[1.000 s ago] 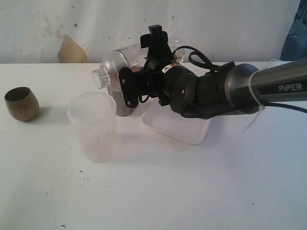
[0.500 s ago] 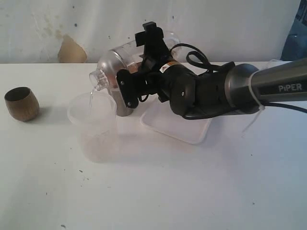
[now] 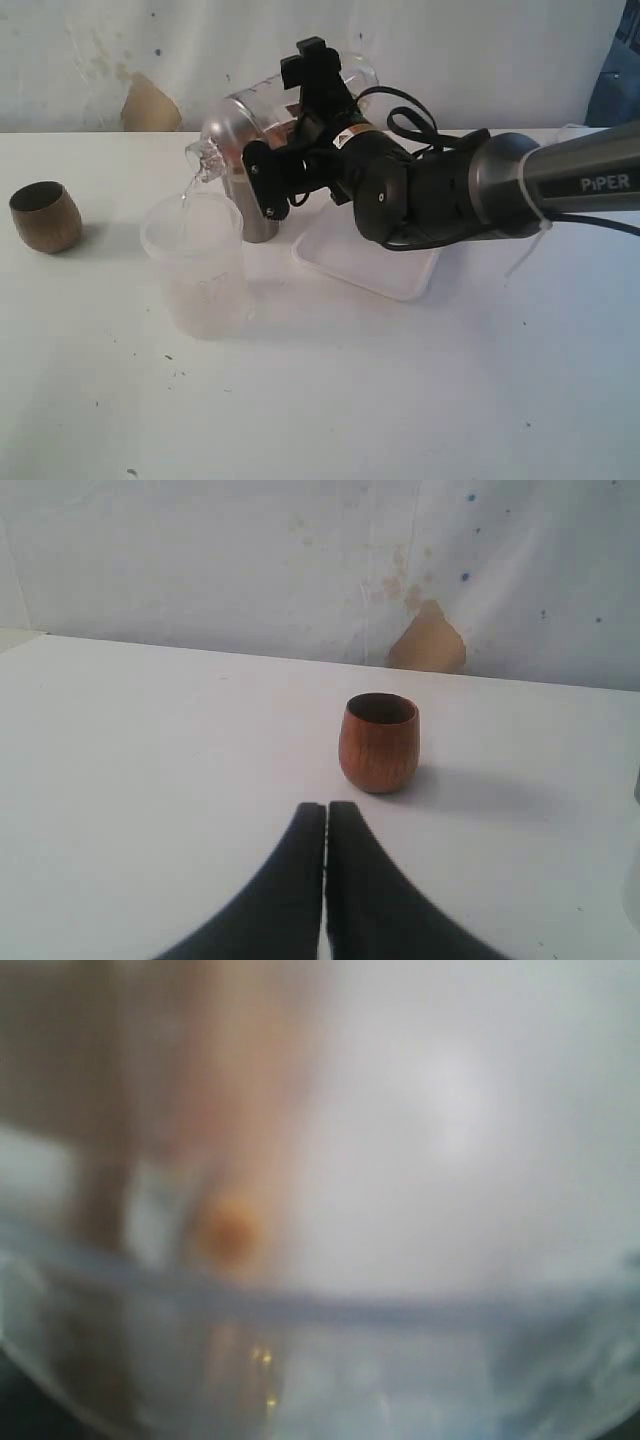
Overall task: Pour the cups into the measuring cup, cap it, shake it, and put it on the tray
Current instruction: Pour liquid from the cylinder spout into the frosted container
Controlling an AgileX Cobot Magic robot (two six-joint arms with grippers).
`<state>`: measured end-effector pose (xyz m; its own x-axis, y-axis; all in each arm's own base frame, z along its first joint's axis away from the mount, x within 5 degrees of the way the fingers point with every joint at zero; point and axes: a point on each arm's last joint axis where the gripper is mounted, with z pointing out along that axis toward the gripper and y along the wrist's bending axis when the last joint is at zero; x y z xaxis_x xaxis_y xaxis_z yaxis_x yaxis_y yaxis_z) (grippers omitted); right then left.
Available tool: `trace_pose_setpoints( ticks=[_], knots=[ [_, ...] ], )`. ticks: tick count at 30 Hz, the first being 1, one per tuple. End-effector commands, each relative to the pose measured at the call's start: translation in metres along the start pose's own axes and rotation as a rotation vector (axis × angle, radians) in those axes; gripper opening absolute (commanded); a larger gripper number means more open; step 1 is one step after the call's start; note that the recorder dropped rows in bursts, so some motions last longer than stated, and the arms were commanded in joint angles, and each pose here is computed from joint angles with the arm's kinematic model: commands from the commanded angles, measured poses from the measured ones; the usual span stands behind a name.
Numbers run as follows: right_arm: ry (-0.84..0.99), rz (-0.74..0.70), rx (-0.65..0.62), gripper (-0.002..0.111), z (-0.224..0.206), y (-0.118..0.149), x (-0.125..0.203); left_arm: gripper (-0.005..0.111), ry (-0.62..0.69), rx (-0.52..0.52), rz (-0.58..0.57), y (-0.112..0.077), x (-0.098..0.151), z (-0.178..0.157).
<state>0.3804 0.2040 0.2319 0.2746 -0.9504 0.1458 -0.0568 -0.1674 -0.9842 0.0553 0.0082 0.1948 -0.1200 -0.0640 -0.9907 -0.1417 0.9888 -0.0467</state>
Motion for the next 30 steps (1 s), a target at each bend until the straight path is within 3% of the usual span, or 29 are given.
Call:
trace_pose_setpoints(
  ticks=[1,30],
  knots=[
    [0.048,-0.020,0.112,0.000,-0.001,-0.018,0.007,0.001,-0.012,0.002,-0.001,0.000,0.000,0.000],
    [0.090,-0.041,0.212,0.000,0.003,-0.035,0.017,0.001,-0.012,0.002,-0.001,0.000,0.000,0.000]
  ],
)
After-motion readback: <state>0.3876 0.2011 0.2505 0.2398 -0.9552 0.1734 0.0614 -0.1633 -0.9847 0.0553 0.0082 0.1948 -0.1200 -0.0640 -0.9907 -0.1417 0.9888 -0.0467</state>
